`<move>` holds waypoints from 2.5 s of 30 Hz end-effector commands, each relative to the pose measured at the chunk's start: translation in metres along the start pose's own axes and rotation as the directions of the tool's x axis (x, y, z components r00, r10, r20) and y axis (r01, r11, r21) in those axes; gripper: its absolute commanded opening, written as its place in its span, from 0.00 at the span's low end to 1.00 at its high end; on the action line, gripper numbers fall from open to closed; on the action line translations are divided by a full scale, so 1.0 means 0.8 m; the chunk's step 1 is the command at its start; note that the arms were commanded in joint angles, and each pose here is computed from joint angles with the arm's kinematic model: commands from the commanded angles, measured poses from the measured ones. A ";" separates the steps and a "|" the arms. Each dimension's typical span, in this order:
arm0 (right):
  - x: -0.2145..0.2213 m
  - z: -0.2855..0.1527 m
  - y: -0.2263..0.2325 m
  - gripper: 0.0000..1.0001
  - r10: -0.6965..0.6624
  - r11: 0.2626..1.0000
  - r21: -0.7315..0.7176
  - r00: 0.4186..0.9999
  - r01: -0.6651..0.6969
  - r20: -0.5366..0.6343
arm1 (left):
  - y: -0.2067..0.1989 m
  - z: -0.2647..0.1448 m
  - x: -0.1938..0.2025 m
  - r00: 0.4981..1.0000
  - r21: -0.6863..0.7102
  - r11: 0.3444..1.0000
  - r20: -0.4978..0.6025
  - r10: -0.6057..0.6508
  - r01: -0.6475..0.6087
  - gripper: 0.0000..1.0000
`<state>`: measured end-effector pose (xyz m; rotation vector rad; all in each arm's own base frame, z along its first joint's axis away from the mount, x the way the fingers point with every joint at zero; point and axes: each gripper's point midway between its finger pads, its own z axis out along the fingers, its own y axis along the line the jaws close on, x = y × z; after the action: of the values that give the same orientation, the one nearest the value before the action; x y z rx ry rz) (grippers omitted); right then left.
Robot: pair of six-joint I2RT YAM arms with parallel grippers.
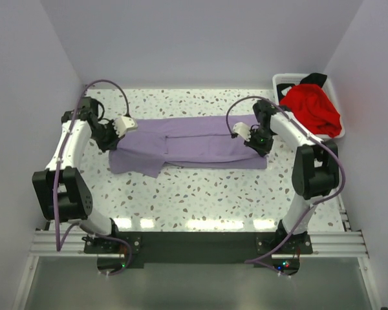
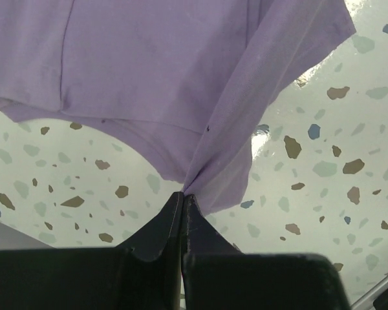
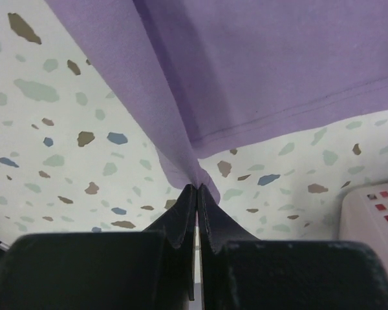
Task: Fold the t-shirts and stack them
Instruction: Fold the tshirt
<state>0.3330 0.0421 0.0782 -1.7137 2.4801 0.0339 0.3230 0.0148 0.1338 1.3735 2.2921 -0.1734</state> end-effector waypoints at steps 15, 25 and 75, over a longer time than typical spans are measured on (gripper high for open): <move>-0.015 0.008 -0.065 0.00 -0.024 1.000 -0.006 0.999 0.024 -0.026 | 0.073 0.045 -0.021 1.000 -0.065 0.998 -0.029 -0.008 0.006 0.00; -0.021 0.016 -0.093 0.00 -0.047 0.999 0.012 0.998 0.048 -0.044 | 0.095 0.057 -0.015 0.999 -0.087 0.995 -0.026 -0.041 0.038 0.00; -0.027 0.055 -0.130 0.00 -0.039 0.998 0.037 0.997 0.042 -0.063 | 0.140 0.115 -0.028 0.998 -0.085 0.996 -0.056 -0.018 0.013 0.00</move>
<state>0.4339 0.0370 0.0373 -1.7837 2.4804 -0.0069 0.4398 0.0176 0.0681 1.3399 2.3679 -0.1009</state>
